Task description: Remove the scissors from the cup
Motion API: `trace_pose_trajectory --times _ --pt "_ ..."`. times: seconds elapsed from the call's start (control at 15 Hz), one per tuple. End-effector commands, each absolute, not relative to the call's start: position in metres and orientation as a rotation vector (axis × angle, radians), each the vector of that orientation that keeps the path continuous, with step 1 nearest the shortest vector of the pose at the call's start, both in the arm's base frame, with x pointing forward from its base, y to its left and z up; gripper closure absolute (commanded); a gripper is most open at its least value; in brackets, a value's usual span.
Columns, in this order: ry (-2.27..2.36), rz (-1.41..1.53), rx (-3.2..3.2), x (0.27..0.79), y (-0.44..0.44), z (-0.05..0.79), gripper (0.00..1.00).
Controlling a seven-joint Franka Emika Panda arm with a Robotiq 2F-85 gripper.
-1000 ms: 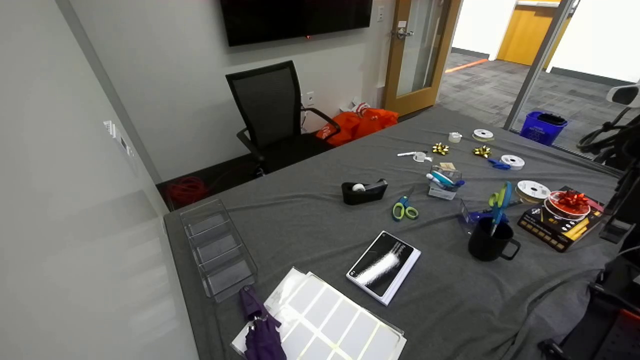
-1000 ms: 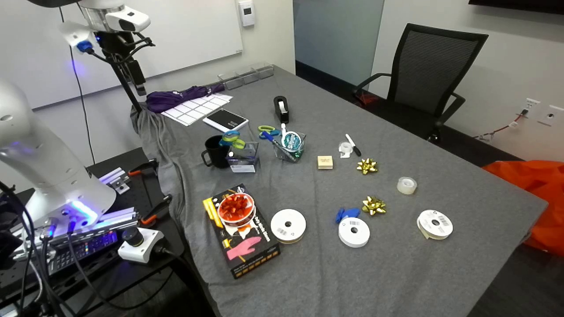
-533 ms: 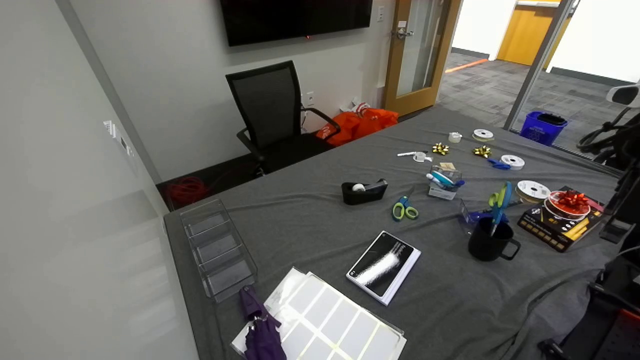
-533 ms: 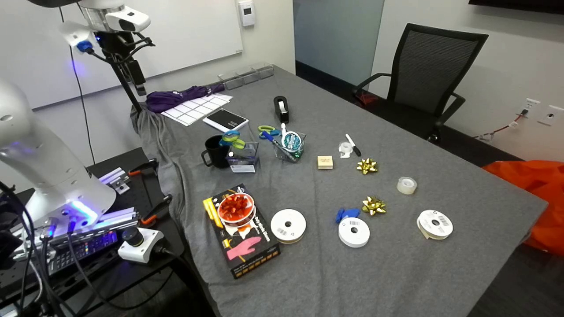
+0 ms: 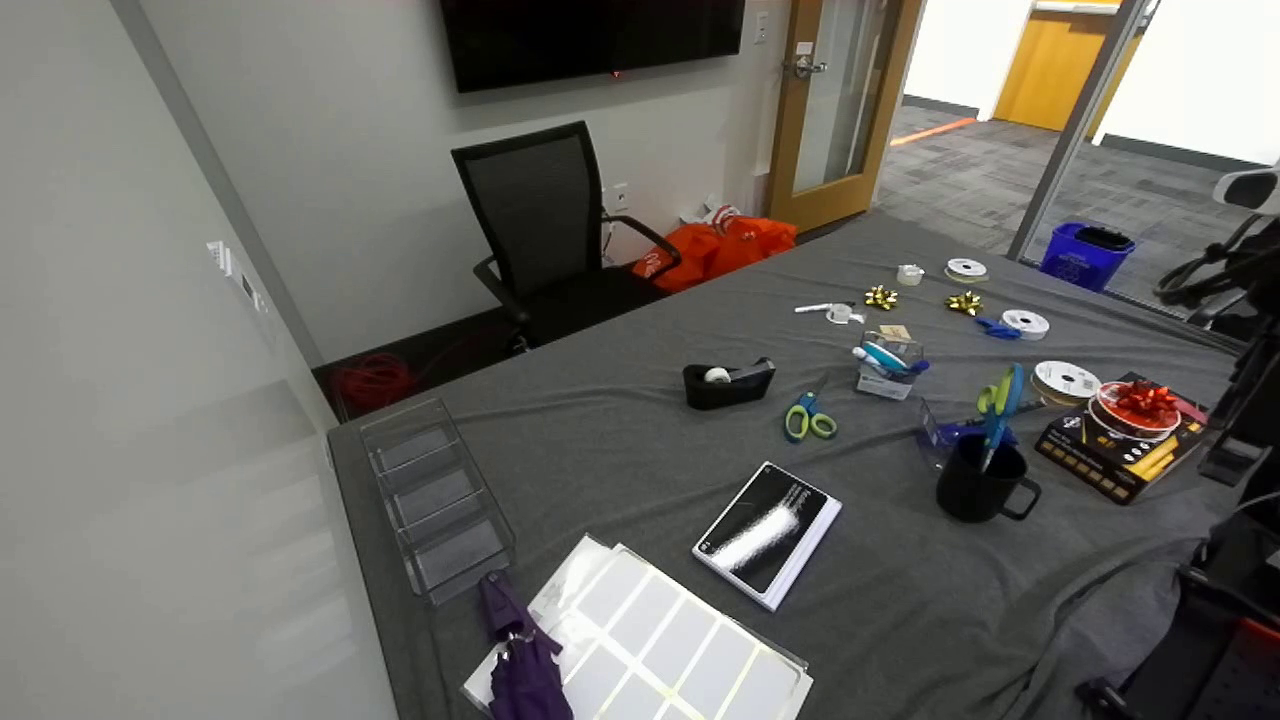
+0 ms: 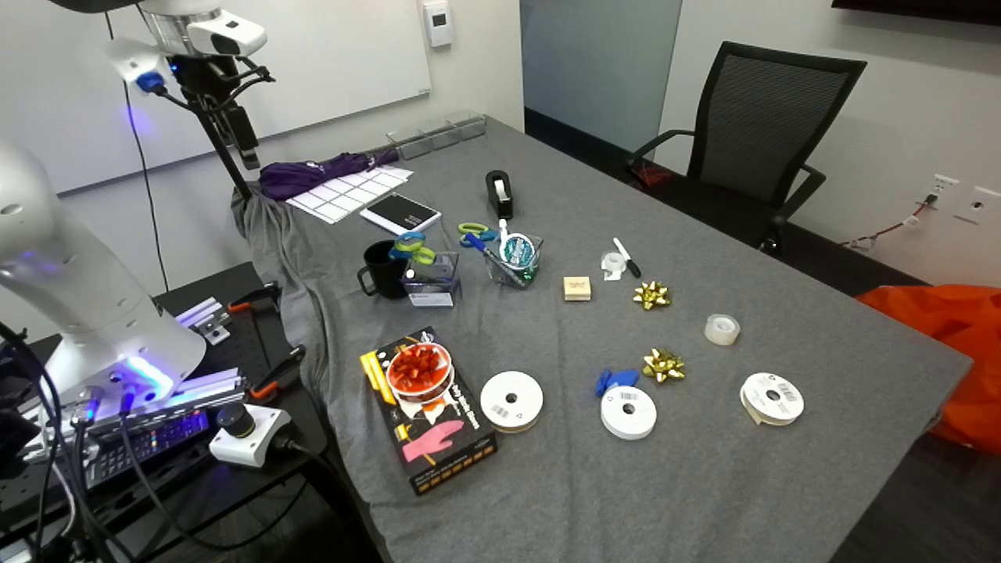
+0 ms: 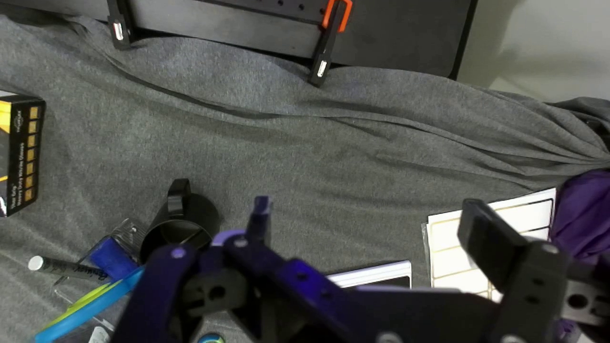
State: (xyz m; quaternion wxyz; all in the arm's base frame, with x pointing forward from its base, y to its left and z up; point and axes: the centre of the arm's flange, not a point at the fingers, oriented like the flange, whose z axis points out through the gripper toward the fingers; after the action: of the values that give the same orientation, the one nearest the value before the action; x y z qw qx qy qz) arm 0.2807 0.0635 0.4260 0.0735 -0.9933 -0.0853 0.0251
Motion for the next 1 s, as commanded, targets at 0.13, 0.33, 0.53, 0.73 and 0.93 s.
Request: trace_pose_trajectory --times 0.13,0.33,0.53,0.73,0.93 --pt "-0.070 -0.023 -2.992 0.298 0.048 0.426 0.00" --pt "0.102 -0.106 -3.005 0.309 0.034 0.424 0.00" --pt "0.314 -0.180 -3.011 0.323 0.021 0.414 0.00" --pt "0.518 -0.261 -2.986 0.340 0.010 0.402 0.00" --pt "0.694 -0.326 -2.957 0.356 0.000 0.388 0.00"
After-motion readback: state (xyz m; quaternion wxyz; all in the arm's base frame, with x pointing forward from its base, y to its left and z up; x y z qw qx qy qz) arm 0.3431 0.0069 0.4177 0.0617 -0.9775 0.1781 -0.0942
